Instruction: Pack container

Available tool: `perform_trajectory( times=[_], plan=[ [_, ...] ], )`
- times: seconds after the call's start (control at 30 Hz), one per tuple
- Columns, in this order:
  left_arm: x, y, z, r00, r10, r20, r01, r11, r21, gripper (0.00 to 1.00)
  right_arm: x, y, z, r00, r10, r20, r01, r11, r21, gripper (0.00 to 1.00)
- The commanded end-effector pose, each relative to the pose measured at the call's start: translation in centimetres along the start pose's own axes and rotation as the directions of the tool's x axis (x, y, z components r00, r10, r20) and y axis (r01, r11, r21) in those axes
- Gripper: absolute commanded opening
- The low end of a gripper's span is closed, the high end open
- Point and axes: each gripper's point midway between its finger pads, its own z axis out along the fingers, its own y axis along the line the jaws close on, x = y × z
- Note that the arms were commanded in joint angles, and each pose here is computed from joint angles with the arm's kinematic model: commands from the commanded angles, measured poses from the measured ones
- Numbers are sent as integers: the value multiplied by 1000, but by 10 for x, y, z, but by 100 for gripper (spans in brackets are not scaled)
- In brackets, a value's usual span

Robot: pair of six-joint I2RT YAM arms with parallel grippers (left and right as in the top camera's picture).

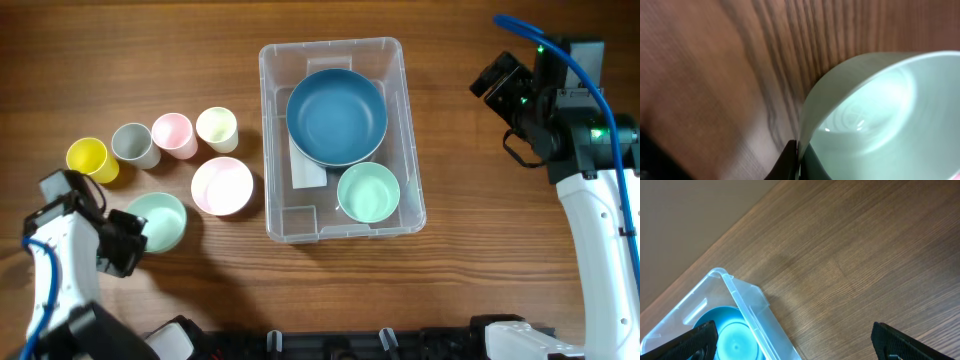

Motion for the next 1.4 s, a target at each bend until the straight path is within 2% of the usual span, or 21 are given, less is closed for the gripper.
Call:
perform_trajectory(
  times=[0.0,0.1,0.13,0.2,0.23,0.3,0.37,0.43,0.5,0.6,0.7,0.87,0.9,0.97,1.1,1.17,1.27,1.3,1.37],
  plan=[
    [-20,-18,-62,987,6,158,-25,992,125,4,-5,-1,-2,1000,16,18,-16,1000,10,100],
    [-6,-47,-102,973,104,207,-159,949,271,4,-5,-1,-2,1000,16,18,-16,1000,10,100],
    [8,-67,-119,960,164,226,-237,906,351,4,-5,-1,-2,1000,16,18,-16,1000,10,99],
    [42,-112,-146,894,335,296,-443,752,489,4,-5,-1,-2,1000,16,18,-16,1000,10,100],
    [57,-129,-153,858,394,330,-513,687,514,4,-5,-1,-2,1000,16,18,-16,1000,10,100],
    [94,-158,-161,757,519,397,-651,546,528,4,-4,-1,-1,1000,16,17,-16,1000,11,100],
    [143,-187,-166,606,640,472,-777,348,525,4,-4,-2,-1,1000,15,16,-16,1000,12,100],
    [190,-206,-166,465,709,531,-846,177,503,4,-4,-2,0,1000,15,15,-15,1000,12,100],
    [223,-216,-157,354,745,565,-887,76,455,4,-4,-2,0,1000,15,14,-15,1000,13,100],
    [268,-221,-121,201,816,541,-926,-22,376,4,-4,-2,0,1000,15,14,-15,1000,13,100],
    [290,-220,-84,140,871,471,-936,-38,349,4,-4,-2,0,1000,15,15,-15,1000,13,100],
    [310,-223,-45,89,909,407,-940,-58,335,8,-4,-2,0,1000,15,15,-15,1000,13,100],
    [312,-222,-43,87,911,402,-939,-60,338,14,-4,-2,0,1000,15,15,-15,1000,13,100],
    [314,-224,-50,92,908,409,-935,-63,350,34,-4,-2,0,1000,15,14,-16,1000,13,100],
    [309,-234,-98,114,879,464,-936,-62,348,47,-4,-2,0,1000,15,14,-16,1000,13,100],
    [282,-237,-129,204,853,480,-948,51,313,50,-4,-2,0,1000,15,14,-15,1000,13,100],
    [218,-223,-151,363,804,471,-931,289,224,54,-4,-2,0,1000,15,14,-15,1000,13,100],
    [188,-211,-152,434,776,458,-900,395,184,56,-4,-2,0,1000,15,13,-15,1000,14,100],
    [147,-191,-149,538,734,414,-835,530,144,57,-4,-2,0,1000,15,13,-15,1000,14,100]
  ],
)
